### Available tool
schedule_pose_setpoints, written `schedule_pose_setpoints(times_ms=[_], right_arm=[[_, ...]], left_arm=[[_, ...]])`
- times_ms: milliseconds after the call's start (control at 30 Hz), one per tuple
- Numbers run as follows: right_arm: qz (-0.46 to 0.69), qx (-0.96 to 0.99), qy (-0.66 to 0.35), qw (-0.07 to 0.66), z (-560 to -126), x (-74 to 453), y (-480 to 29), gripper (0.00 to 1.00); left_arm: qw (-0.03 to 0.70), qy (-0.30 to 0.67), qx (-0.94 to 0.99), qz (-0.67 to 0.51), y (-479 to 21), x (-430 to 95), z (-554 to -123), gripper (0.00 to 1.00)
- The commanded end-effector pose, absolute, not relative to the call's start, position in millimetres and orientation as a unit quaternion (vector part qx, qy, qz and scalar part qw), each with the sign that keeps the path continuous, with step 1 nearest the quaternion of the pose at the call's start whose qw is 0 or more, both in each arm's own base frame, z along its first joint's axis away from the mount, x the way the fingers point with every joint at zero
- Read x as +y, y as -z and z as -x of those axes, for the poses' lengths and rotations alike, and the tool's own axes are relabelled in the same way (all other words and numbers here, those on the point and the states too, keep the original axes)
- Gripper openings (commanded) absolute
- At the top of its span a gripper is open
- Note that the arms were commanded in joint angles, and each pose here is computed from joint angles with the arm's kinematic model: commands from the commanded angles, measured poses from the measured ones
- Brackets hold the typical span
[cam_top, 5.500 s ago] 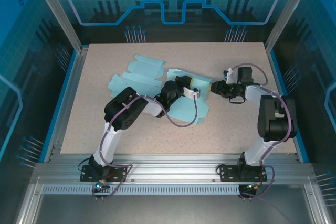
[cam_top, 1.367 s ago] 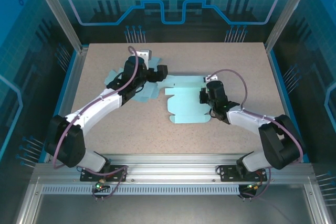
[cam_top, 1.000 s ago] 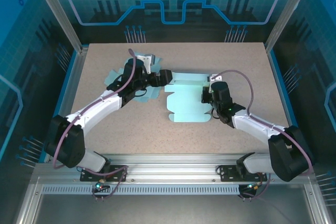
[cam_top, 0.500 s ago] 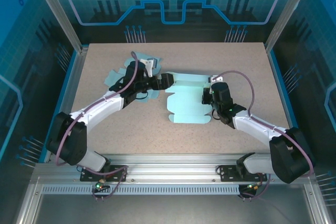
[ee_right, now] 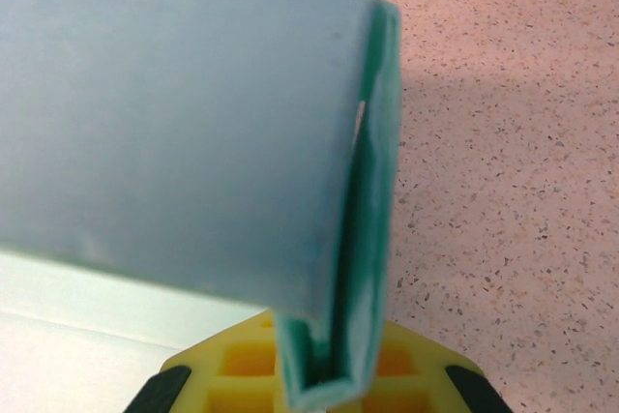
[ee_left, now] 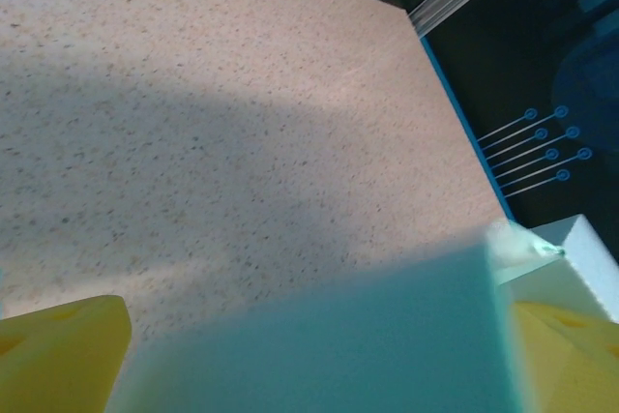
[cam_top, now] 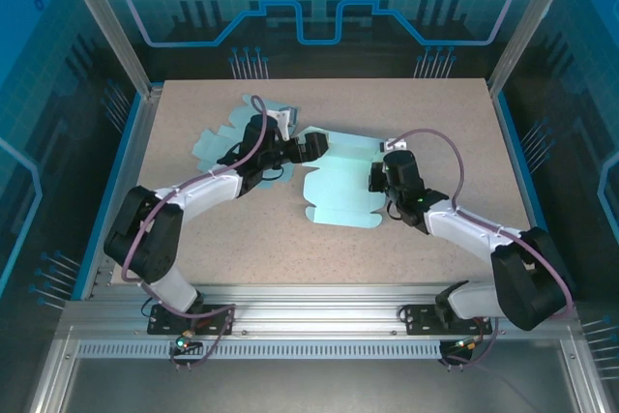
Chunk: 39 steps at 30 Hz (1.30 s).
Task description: Fold the paper box
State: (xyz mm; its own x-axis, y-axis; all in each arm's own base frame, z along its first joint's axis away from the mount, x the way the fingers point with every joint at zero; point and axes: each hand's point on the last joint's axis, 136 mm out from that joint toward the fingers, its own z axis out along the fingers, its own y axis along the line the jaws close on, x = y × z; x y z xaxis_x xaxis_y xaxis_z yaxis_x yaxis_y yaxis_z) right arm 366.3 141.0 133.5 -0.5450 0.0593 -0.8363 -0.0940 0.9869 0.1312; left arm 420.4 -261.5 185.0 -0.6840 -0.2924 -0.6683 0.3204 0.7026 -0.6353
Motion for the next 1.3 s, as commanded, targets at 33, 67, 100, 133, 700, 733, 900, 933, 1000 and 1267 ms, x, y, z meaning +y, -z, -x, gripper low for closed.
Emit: schedule_pose_setpoints(times_ms=[33, 67, 100, 133, 700, 733, 900, 933, 1000, 1267], right_arm=[[0.015, 0.876, -0.099, 0.471, -370, 163, -138, 0.0], [0.01, 0.878, -0.096, 0.469, -370, 161, -137, 0.0], [0.006, 0.879, -0.092, 0.468, -370, 159, -136, 0.0], [0.003, 0.88, -0.088, 0.467, -370, 158, -135, 0.0], [-0.005, 0.877, -0.076, 0.474, -372, 154, -137, 0.0], [-0.004, 0.877, -0.077, 0.474, -371, 154, -138, 0.0], [-0.001, 0.875, -0.082, 0.478, -368, 156, -137, 0.0], [-0.002, 0.874, -0.082, 0.479, -368, 156, -137, 0.0], [-0.001, 0.874, -0.083, 0.479, -367, 156, -137, 0.0], [-0.005, 0.872, -0.082, 0.482, -363, 153, -140, 0.0]], left_arm=[[0.423, 0.417, 0.804, 0.003, -203, -276, -424, 0.99], [0.431, 0.404, 0.807, 0.022, -201, -265, -426, 0.99], [0.436, 0.394, 0.808, 0.038, -199, -254, -426, 0.99], [0.439, 0.381, 0.812, 0.057, -196, -241, -425, 0.99], [0.397, 0.357, 0.833, 0.145, -154, -191, -333, 0.98], [0.396, 0.371, 0.829, 0.136, -154, -198, -330, 0.98], [0.398, 0.439, 0.799, 0.106, -157, -229, -335, 0.98], [0.4, 0.447, 0.793, 0.103, -156, -233, -338, 0.99], [0.405, 0.458, 0.785, 0.102, -154, -240, -345, 0.99], [0.412, 0.485, 0.767, 0.081, -158, -262, -360, 0.94]])
